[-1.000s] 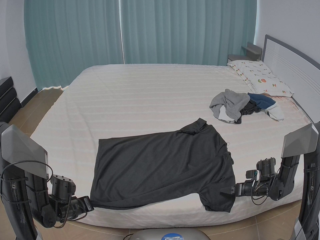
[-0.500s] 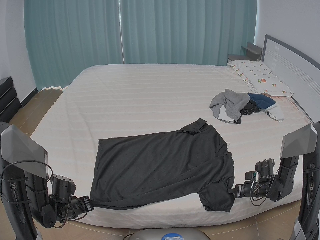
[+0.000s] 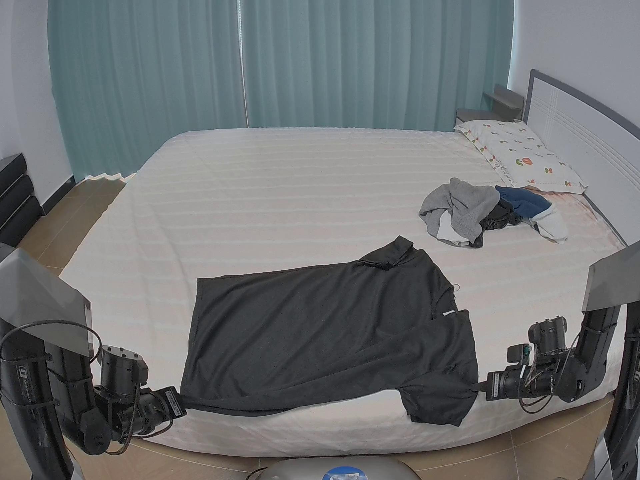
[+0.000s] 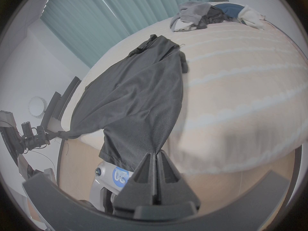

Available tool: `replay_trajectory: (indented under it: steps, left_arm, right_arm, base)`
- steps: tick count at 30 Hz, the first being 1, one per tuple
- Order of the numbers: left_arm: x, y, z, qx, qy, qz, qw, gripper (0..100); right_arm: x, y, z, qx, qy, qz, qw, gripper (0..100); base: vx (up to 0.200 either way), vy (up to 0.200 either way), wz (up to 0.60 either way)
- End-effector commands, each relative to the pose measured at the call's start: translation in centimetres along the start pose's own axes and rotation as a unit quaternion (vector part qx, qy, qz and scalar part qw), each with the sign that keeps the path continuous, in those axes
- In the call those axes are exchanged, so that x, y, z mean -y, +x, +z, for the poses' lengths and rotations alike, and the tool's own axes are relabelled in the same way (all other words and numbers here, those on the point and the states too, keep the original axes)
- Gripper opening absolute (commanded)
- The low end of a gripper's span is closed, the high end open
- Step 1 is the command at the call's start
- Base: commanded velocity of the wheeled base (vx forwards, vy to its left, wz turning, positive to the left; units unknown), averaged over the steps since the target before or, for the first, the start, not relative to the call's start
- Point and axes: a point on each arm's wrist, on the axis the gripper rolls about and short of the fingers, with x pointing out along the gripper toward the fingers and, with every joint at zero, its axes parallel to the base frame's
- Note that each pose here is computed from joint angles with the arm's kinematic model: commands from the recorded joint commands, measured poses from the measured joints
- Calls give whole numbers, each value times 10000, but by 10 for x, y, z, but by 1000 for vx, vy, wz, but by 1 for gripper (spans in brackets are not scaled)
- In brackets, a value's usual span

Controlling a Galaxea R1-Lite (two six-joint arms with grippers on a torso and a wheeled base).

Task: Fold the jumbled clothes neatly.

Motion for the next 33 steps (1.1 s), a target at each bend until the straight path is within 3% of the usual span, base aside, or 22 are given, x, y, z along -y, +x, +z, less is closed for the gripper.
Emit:
replay_trajectory:
  steps: [1,11,17,23,33]
  left_arm:
    - [1,-10,4,156,-30,-64,9999,0]
    - [0,-25,7,128,73,8,9999,0]
    - [-5,-42,7,-58,445,144,9989,0]
    - [-6,-46,6,-109,510,225,9984,0]
    - [-8,-41,2,-258,527,336,9977,0]
  right_arm:
    - [4,-19,-7,-34,35,-100,9999,0]
    - [-6,-39,-32,-148,-185,-60,9997,0]
    - [-9,-51,-38,26,-267,-25,9996,0]
    - [-8,-53,-39,27,-233,-64,9997,0]
    - [-12,-63,-47,-438,-398,-117,9982,0]
  base:
    - [0,0,0]
    - [0,0,0]
    - [0,0,0]
    - [0,0,0]
    - [0,0,0]
